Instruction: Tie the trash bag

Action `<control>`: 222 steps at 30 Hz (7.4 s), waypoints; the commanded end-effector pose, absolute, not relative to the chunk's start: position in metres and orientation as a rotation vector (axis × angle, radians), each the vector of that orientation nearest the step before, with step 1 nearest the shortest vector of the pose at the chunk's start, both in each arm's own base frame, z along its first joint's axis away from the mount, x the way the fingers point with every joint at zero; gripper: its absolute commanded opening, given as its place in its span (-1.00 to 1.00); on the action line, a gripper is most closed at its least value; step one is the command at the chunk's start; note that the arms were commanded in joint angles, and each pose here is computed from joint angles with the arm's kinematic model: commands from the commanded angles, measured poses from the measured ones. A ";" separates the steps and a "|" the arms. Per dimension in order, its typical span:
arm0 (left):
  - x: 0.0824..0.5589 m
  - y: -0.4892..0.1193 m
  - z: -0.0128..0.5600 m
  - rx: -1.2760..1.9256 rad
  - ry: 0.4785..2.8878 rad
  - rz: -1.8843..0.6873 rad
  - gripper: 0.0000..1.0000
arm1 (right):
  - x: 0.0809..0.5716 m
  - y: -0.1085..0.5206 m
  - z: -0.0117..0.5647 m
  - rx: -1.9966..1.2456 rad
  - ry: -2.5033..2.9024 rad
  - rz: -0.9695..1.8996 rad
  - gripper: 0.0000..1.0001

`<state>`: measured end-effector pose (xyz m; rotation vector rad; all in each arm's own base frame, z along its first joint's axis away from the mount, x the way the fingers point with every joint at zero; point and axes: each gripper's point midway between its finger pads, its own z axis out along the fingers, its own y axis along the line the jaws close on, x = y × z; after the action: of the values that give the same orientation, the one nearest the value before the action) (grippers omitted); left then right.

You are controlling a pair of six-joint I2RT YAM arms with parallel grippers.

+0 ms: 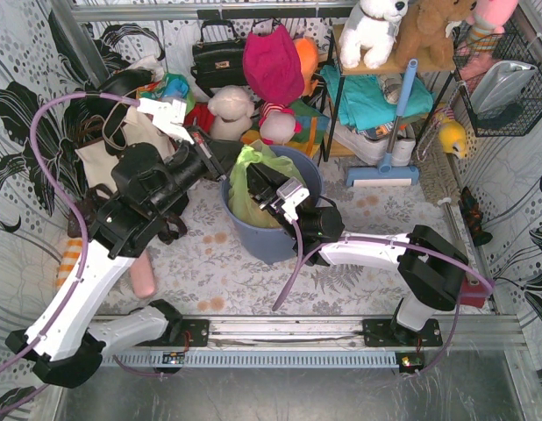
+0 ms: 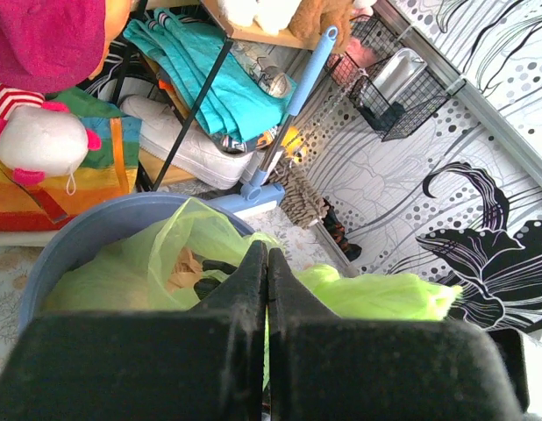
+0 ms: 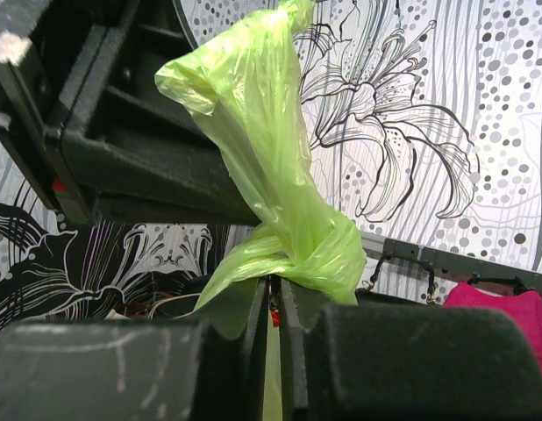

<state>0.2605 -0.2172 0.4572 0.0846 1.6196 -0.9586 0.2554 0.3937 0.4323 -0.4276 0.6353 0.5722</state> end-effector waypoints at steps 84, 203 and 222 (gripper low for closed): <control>0.266 -0.209 0.449 -0.044 1.776 -0.903 -0.05 | 0.263 0.393 0.463 -0.344 0.521 0.479 -1.00; 0.278 -0.196 0.457 0.013 1.713 -0.766 -0.02 | 0.244 0.373 0.457 -0.368 0.532 0.426 -0.35; 0.277 -0.189 0.464 0.006 1.702 -0.734 -0.02 | 0.223 0.368 0.444 -0.467 0.683 0.533 -0.27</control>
<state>0.2791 -0.1949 0.4463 0.0017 1.7561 -0.7476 0.2326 0.3706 0.4450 -0.4523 0.6440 0.4933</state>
